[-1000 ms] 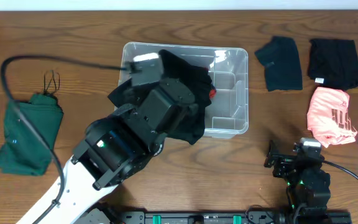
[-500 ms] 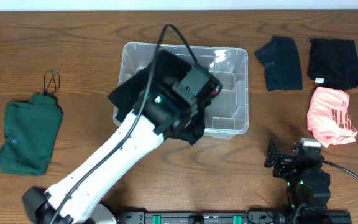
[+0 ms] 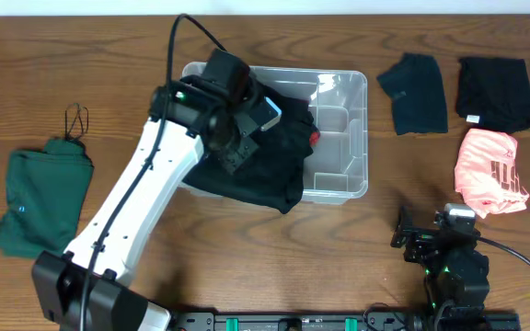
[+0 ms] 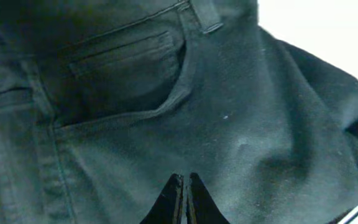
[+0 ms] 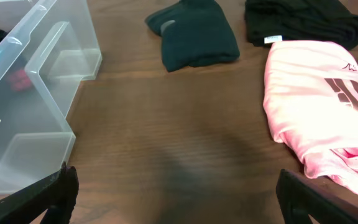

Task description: Pack container

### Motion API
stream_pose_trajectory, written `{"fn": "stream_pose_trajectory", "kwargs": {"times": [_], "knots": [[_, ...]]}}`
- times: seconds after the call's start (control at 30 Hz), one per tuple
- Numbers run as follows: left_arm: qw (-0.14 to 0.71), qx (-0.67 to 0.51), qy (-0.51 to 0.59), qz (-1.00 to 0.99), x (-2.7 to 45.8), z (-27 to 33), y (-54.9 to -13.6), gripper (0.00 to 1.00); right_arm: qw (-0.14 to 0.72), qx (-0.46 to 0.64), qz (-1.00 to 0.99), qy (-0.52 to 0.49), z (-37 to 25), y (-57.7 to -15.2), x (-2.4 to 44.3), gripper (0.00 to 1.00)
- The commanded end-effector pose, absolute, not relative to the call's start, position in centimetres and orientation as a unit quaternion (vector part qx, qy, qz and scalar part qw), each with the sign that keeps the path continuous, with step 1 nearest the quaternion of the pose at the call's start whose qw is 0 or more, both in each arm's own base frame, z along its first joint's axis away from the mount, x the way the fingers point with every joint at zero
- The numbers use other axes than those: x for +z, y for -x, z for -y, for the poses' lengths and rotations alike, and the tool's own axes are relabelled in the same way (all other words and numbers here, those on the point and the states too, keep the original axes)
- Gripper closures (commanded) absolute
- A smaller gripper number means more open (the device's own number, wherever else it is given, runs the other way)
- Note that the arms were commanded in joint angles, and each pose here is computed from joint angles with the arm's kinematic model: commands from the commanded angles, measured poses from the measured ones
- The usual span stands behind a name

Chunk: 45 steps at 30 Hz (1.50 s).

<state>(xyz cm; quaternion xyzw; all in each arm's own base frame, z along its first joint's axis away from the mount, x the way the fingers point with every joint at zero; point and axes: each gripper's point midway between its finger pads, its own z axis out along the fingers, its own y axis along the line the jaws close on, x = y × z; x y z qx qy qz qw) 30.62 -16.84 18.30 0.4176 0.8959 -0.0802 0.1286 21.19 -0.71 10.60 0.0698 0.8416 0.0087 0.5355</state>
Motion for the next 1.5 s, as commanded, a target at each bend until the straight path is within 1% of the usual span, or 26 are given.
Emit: {"fn": "stream_pose_trajectory", "kwargs": {"times": [0.0,0.13,0.27,0.5,0.67,0.8,0.9,1.17,1.3,1.47], "knots": [[0.126,-0.116,-0.441,-0.881,18.4,17.9,-30.2,0.94,0.534,0.012,-0.842,-0.072,0.6,-21.2,10.5,0.01],[0.099,-0.116,-0.44,-0.885,17.0,17.9,-30.1,0.94,0.534,0.012,-0.842,-0.072,0.6,-21.2,10.5,0.01],[0.057,-0.115,-0.437,-0.89,14.2,18.0,-30.4,0.94,0.534,0.012,-0.842,-0.072,0.6,-21.2,10.5,0.01],[0.011,-0.073,-0.43,-0.9,9.7,17.0,-31.9,0.94,0.534,0.012,-0.842,-0.072,0.6,-21.2,10.5,0.01],[0.032,0.016,-0.354,-0.935,7.2,15.2,-35.6,0.94,0.534,0.012,-0.842,-0.072,0.6,-21.2,10.5,0.01],[0.057,0.029,-0.284,-0.957,6.4,15.2,-37.3,0.94,0.534,0.012,-0.842,-0.072,0.6,-21.2,10.5,0.01],[0.061,0.025,-0.241,-0.968,5.9,15.4,-37.7,0.94,0.534,0.012,-0.842,-0.072,0.6,-21.2,10.5,0.01],[0.059,0.029,-0.2,-0.978,5.3,15.2,-37.8,0.94,0.534,0.012,-0.842,-0.072,0.6,-21.2,10.5,0.01],[0.082,0.077,-0.122,-0.986,6.1,13.5,-38.6,0.94,0.534,0.012,-0.842,-0.072,0.6,-21.2,10.5,0.01],[0.079,0.079,-0.026,-0.993,6.0,13.0,-38.1,0.94,0.534,0.012,-0.842,-0.072,0.6,-21.2,10.5,0.01]]}}
